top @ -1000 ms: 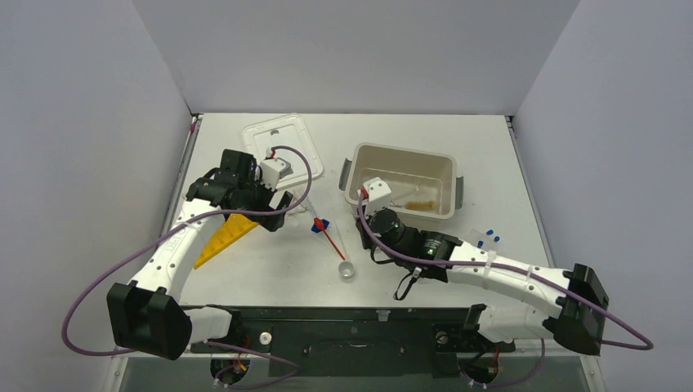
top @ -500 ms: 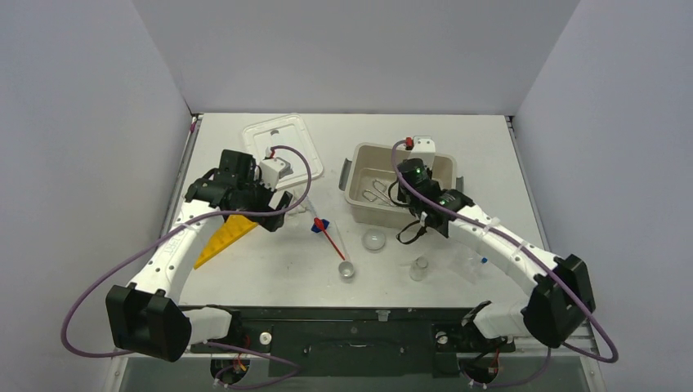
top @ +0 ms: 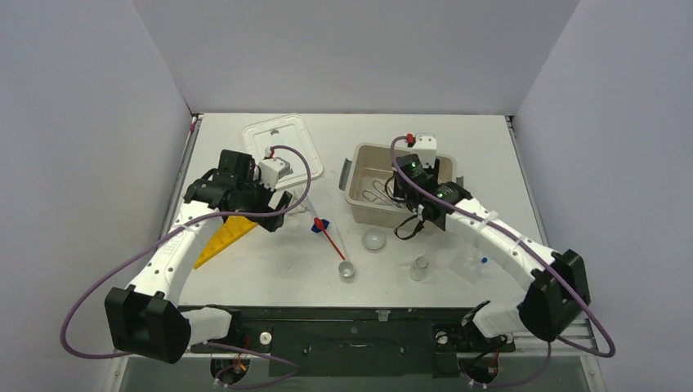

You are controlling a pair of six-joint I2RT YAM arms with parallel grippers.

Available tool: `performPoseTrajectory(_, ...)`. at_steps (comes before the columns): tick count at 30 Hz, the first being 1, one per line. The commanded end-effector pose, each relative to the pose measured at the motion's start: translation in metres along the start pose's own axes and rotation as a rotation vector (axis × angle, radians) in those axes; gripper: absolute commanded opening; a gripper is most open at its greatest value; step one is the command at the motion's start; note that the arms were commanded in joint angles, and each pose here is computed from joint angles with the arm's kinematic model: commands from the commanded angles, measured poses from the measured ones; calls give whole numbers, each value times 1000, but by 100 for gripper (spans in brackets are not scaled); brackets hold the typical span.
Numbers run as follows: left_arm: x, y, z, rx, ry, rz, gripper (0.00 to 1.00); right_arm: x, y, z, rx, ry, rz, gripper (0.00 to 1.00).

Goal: Organize the chemistry lab equipment
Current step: Place the chemistry item in the storage box, then pick up the collection bottle at the center of the board.

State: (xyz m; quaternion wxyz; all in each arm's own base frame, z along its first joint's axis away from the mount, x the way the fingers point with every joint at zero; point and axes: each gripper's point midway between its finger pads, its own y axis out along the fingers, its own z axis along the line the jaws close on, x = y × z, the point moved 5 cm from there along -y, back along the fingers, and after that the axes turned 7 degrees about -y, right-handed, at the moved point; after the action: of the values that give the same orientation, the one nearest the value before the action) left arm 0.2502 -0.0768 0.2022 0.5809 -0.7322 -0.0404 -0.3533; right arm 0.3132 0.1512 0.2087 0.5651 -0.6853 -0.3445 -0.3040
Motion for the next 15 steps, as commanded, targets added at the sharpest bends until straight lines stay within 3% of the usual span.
performPoseTrajectory(1,12,-6,0,-5,15,-57,97,-16,-43,-6,25,28,-30,49)
performPoseTrajectory(9,12,-4,-1,-13,9,-52,96,-110,-84,1,105,10,68,50)
performPoseTrajectory(15,13,-5,-1,-12,5,-55,97,-156,-97,6,139,23,111,50)
